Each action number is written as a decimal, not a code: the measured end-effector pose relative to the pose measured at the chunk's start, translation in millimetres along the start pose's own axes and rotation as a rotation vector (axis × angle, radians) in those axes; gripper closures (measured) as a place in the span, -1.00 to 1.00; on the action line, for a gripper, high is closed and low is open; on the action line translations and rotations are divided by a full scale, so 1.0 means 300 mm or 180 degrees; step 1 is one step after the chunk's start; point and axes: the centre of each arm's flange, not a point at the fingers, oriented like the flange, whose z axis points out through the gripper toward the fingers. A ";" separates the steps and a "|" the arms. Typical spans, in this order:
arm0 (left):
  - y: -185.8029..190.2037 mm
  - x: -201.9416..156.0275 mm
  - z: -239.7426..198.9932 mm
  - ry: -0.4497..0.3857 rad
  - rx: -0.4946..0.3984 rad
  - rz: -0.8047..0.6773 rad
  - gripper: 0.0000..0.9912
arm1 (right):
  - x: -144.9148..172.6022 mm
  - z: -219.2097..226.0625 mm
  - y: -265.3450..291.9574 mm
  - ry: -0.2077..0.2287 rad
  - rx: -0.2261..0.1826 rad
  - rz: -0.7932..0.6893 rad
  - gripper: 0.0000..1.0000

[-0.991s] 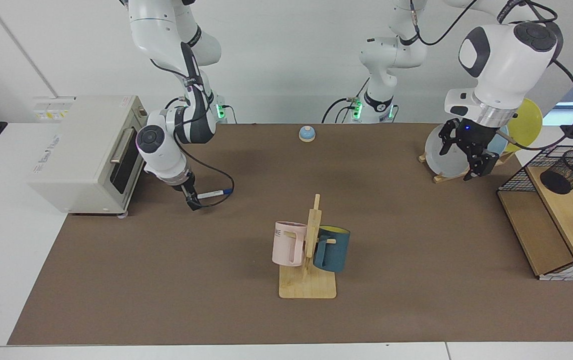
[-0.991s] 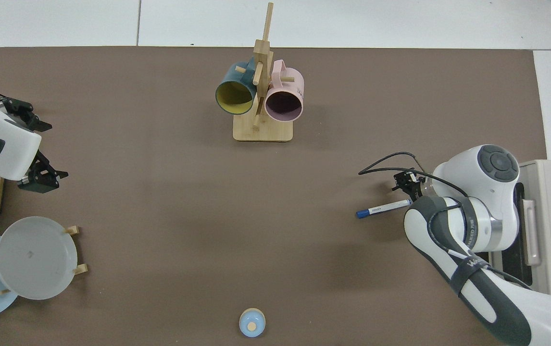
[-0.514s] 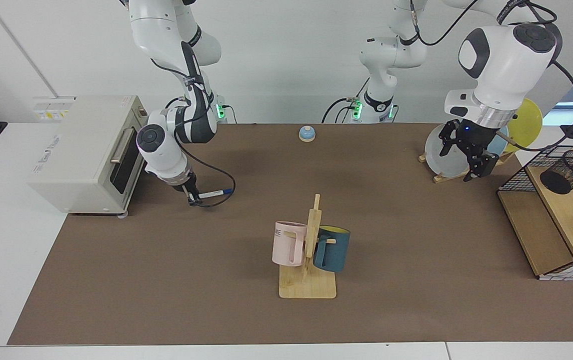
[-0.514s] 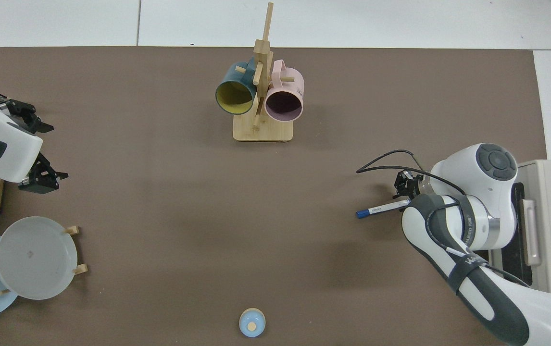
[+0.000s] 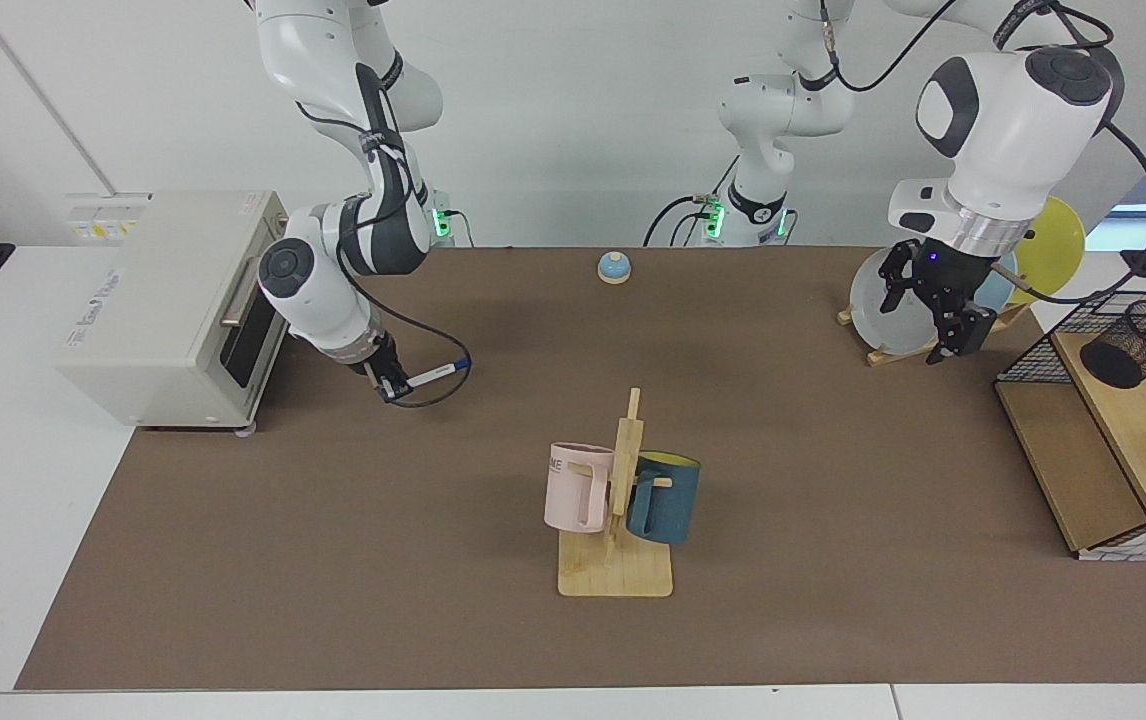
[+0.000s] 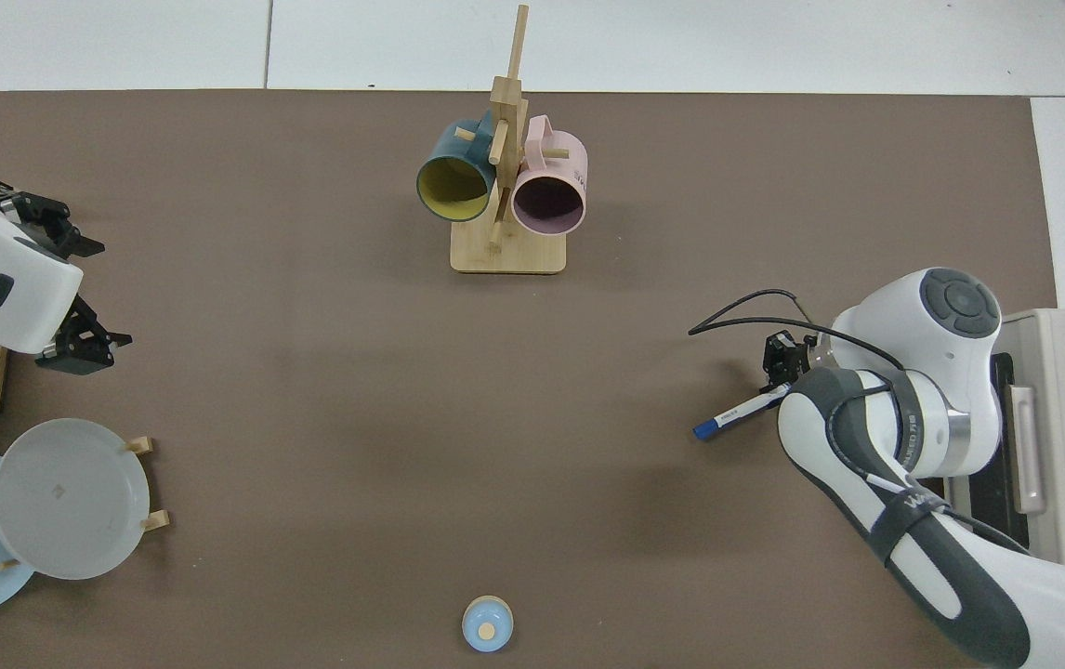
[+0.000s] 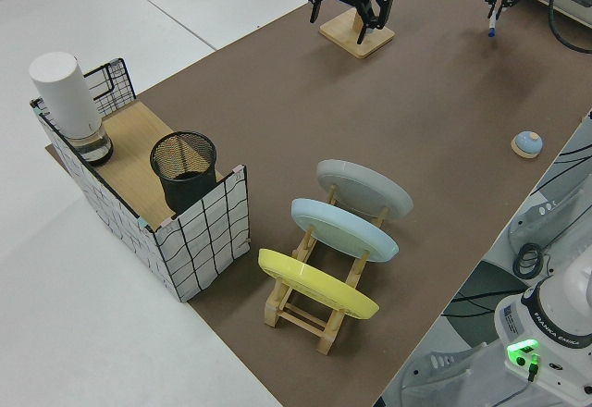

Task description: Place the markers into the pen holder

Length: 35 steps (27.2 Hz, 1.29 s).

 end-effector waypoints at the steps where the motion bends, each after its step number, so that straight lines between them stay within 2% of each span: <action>1: -0.003 0.001 -0.003 0.0009 0.0031 0.0039 -1.00 | -0.015 -0.040 -0.005 -0.0066 0.0044 0.0016 0.67; 10: -0.013 0.005 -0.009 0.0030 0.0117 0.0204 -1.00 | -0.251 -0.407 -0.023 -0.0637 0.0376 0.0004 0.67; 15: -0.013 0.016 -0.006 0.0042 0.0126 0.0355 -1.00 | -0.441 -0.531 -0.064 -0.0711 0.0519 0.0261 0.67; 20: 0.006 0.049 0.002 0.0129 0.0003 0.0375 -1.00 | -0.657 -0.561 -0.087 -0.0768 0.0545 0.0456 0.67; 24: 0.037 0.095 -0.006 0.0155 -0.0147 0.0415 -1.00 | -0.782 -0.561 -0.110 -0.0860 0.0712 0.0646 0.67; 30: 0.111 0.189 -0.024 0.0080 -0.0453 0.0265 -1.00 | -0.870 -0.562 -0.130 -0.1050 0.0878 0.0899 0.67; 35: 0.153 0.276 -0.067 0.0092 -0.0459 0.0204 -1.00 | -0.918 -0.566 -0.142 -0.1233 0.0987 0.0975 0.67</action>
